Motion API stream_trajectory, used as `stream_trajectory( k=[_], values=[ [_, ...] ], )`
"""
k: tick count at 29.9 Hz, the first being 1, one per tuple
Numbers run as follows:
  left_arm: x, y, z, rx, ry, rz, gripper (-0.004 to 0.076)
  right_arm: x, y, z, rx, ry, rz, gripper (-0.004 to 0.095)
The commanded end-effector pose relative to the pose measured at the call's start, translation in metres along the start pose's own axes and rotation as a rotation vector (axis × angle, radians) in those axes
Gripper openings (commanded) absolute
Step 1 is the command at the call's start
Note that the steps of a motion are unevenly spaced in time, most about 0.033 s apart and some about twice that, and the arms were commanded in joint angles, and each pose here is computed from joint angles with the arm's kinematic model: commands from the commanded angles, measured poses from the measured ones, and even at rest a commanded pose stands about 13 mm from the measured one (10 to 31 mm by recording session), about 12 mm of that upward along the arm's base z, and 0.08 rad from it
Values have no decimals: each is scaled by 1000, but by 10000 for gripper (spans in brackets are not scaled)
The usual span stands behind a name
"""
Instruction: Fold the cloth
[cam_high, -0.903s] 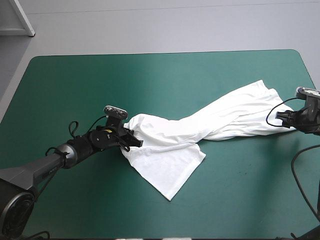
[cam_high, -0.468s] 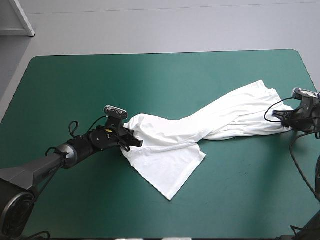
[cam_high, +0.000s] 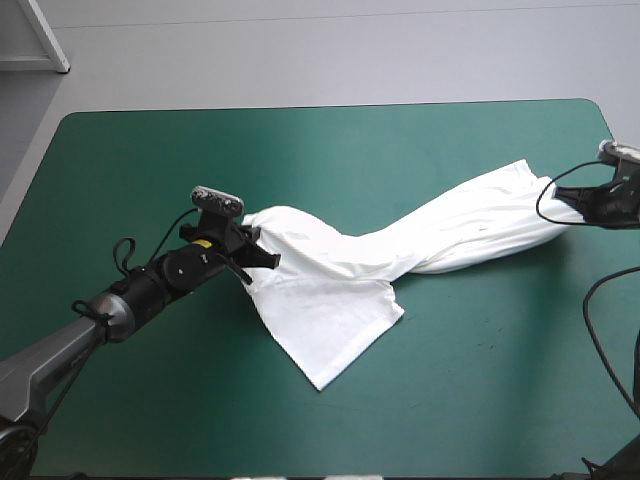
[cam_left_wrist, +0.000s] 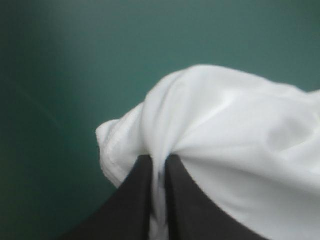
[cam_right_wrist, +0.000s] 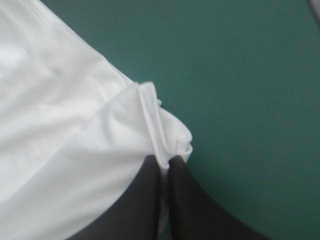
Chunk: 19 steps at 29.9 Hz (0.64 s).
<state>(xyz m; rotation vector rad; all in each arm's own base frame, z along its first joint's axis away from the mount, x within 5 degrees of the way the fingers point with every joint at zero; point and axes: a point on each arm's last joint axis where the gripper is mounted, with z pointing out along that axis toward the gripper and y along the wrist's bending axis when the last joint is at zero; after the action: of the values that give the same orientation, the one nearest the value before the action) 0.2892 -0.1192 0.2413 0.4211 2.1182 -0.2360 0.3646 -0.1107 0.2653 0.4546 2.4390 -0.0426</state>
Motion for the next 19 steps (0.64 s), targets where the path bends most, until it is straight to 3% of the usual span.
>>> stream_trajectory(
  k=[1, 10, 15, 19],
  values=[
    [-67, 3, -45, -28, -270, 34, 19, -45, 4, -77, -12, -295, -18, -17],
    [-189, -10, -150, 26, -654, 268, 19, -86, 15, -244, -33, -730, -73, -17],
    [-235, -3, -211, -152, -841, 476, 19, -90, 19, -326, -32, -928, -94, -17],
    [-253, 19, -258, -270, -868, 489, 19, -87, 21, -369, -35, -1018, -101, -17]
  ],
)
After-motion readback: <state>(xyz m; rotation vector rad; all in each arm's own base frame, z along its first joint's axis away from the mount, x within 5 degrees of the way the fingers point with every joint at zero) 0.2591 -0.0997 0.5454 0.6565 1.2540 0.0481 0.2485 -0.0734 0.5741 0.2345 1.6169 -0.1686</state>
